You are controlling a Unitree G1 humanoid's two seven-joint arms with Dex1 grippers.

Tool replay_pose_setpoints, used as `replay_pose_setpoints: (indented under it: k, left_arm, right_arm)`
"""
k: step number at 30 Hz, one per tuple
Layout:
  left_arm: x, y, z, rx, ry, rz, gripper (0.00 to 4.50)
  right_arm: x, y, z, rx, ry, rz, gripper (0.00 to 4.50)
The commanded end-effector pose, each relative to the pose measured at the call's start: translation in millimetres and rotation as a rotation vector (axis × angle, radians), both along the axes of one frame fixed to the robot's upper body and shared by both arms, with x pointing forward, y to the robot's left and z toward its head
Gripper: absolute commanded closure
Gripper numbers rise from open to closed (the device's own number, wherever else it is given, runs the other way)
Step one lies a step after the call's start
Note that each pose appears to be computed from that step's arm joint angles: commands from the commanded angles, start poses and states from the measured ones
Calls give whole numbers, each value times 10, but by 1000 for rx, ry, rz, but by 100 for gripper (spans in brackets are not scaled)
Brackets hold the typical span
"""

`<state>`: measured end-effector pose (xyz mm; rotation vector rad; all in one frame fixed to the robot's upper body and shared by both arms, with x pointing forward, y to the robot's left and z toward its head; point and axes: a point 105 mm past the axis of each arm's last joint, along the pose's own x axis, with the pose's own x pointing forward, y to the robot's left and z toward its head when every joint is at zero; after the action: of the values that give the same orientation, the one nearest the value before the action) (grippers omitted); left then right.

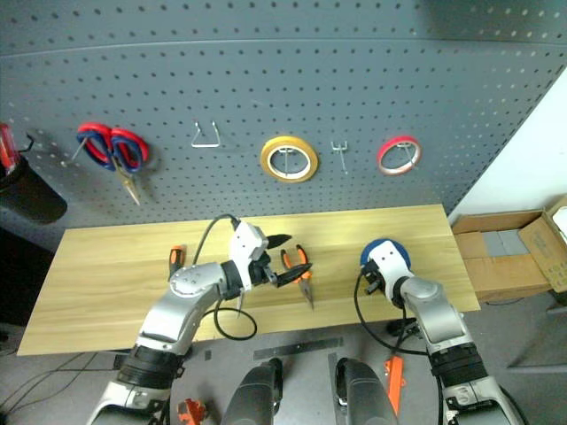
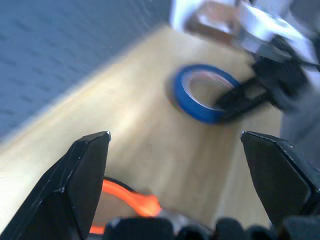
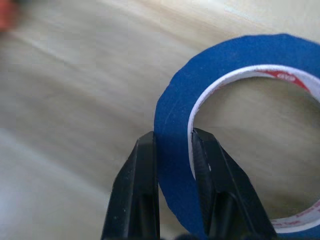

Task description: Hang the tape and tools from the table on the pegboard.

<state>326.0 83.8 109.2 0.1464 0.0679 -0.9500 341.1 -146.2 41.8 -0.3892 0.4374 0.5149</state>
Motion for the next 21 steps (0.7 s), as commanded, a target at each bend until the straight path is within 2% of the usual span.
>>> replay_pose_setpoints:
  k: [1,5,10,15,21]
  left_arm:
    - [-261,135,594,-293,70,-24,0]
    - [-508,248,818,-364,157,-78,0]
    - [-624,432,956,-380,208,-57,0]
    - [-453,537,1099,-417,154,39,0]
    - [-173,592,1241,-359,-9,144,0]
  right_arm:
    - [-327,231,553,-173,-380,190,410]
    - [-393,277,763,-296,-597,221,410]
    - [-310,386,1004,-431,-871,284,410]
    - [-175,490,1144,-455,-1021,337,410]
    - [136,610,1283,-378,-1039,367,410]
